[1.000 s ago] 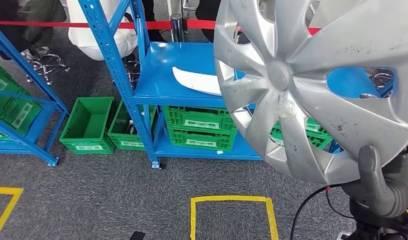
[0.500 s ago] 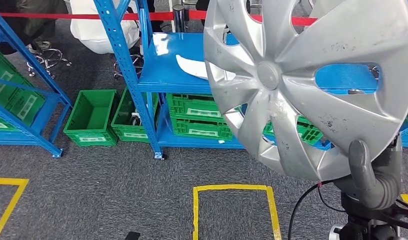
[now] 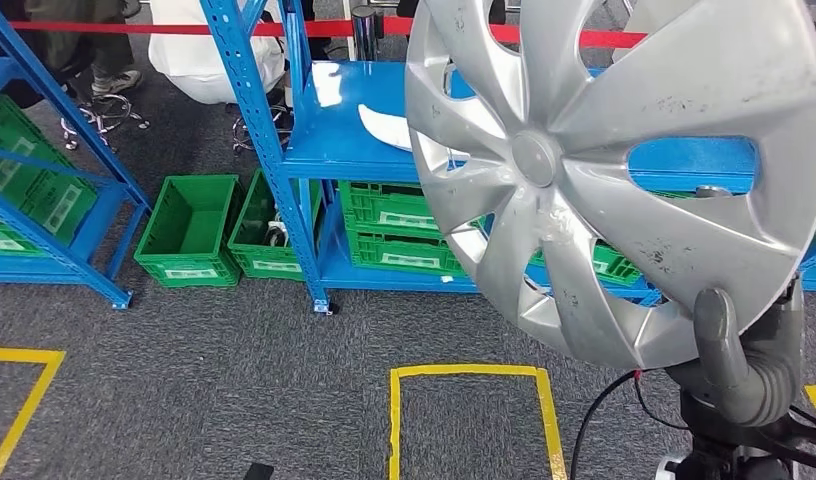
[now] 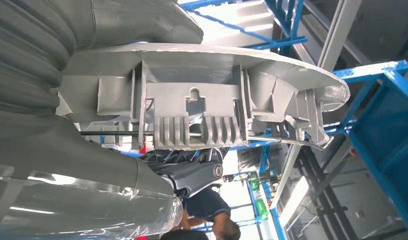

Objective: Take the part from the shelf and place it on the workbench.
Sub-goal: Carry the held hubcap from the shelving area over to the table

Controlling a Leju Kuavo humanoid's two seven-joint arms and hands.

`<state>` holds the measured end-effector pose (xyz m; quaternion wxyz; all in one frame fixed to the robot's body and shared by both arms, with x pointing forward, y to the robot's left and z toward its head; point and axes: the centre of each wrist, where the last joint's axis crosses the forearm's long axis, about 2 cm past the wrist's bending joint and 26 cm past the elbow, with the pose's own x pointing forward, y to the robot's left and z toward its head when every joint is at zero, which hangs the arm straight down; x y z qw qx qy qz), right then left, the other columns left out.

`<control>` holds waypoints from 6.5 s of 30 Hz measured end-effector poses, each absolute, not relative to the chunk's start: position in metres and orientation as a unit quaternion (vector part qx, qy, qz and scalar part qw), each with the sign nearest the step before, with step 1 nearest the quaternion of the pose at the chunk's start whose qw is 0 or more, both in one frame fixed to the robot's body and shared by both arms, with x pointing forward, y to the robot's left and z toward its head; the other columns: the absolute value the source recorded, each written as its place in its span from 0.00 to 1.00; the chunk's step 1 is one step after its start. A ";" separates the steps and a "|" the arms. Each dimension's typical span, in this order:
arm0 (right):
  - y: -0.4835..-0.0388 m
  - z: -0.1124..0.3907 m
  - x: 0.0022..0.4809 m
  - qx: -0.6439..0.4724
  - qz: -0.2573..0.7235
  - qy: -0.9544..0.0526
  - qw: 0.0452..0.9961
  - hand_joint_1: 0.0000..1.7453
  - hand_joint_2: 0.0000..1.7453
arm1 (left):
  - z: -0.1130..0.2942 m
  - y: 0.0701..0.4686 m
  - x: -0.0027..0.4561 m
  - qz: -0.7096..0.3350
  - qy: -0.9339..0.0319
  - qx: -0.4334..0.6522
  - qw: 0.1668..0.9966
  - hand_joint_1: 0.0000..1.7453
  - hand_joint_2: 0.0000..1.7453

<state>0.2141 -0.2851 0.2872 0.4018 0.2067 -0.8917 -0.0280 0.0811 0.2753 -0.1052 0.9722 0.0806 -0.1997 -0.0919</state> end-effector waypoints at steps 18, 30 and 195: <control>-0.283 0.285 0.213 0.210 -0.030 -0.891 0.401 1.00 1.00 | -0.105 0.279 0.081 -0.090 -0.194 0.081 0.974 0.00 1.00; -0.283 0.282 0.215 0.210 -0.030 -0.888 0.409 1.00 1.00 | -0.106 0.274 0.079 -0.090 -0.189 0.070 0.975 0.00 1.00; -0.258 0.267 0.236 0.196 0.003 -0.876 0.441 1.00 1.00 | -0.105 0.271 0.079 -0.067 -0.165 0.085 0.980 0.00 1.00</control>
